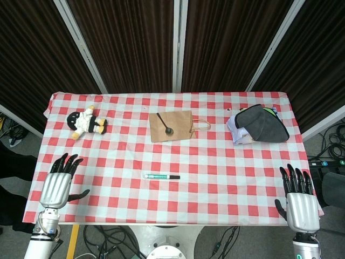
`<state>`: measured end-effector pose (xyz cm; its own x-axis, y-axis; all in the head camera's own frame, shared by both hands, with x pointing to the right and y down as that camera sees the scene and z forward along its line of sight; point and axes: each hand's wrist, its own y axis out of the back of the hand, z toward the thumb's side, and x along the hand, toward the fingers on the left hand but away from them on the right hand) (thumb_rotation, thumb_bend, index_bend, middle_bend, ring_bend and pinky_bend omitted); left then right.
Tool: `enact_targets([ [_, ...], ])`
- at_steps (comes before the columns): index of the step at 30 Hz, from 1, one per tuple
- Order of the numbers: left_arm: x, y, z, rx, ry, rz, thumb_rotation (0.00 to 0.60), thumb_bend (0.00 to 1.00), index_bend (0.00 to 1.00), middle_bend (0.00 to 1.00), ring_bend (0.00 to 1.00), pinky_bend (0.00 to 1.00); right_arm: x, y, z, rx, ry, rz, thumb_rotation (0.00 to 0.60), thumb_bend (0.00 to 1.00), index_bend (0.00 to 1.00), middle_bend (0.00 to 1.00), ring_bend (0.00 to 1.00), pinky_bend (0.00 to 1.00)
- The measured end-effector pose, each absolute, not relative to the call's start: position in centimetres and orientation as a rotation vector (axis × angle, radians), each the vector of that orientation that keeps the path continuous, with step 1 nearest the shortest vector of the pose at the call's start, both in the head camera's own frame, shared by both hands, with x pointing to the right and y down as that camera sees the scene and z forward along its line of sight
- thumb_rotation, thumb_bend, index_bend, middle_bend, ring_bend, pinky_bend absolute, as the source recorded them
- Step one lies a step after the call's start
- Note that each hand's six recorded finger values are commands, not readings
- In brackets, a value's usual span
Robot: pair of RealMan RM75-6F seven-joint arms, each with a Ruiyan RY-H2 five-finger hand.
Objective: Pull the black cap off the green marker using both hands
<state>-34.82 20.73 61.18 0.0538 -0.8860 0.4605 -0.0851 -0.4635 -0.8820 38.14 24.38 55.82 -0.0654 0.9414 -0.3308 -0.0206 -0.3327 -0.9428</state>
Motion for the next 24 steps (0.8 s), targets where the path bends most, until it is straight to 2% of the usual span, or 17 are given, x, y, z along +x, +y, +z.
enact_targets([
  [7, -34.6, 20.6, 61.6, -1.662, 0.988, -1.481, 0.499, 0.00, 0.18, 0.11, 0.01, 0.13, 38.2, 23.5, 55.4, -1.390, -1.046, 1.509, 0.600, 0.13, 0.00, 0.00, 0.00, 0.00],
  [11, -34.4, 20.5, 61.8, -1.655, 0.971, -1.489, 0.600, 0.00, 0.18, 0.11, 0.01, 0.14, 38.5, 22.9, 55.0, -1.384, -1.063, 1.514, 0.600, 0.11, 0.00, 0.00, 0.00, 0.00],
  [17, -32.7, 20.0, 62.3, -1.693, 0.964, -1.486, 0.600, 0.00, 0.18, 0.11, 0.01, 0.18, 38.9, 21.9, 54.3, -1.375, -1.086, 1.531, 0.600, 0.11, 0.00, 0.00, 0.00, 0.00],
  [24, -29.2, 18.8, 63.4, -1.768, 0.993, -1.454, 0.600, 0.00, 0.22, 0.14, 0.08, 0.24, 39.4, 21.2, 54.7, -1.389, -1.092, 1.537, 0.600, 0.11, 0.00, 0.00, 0.00, 0.00],
])
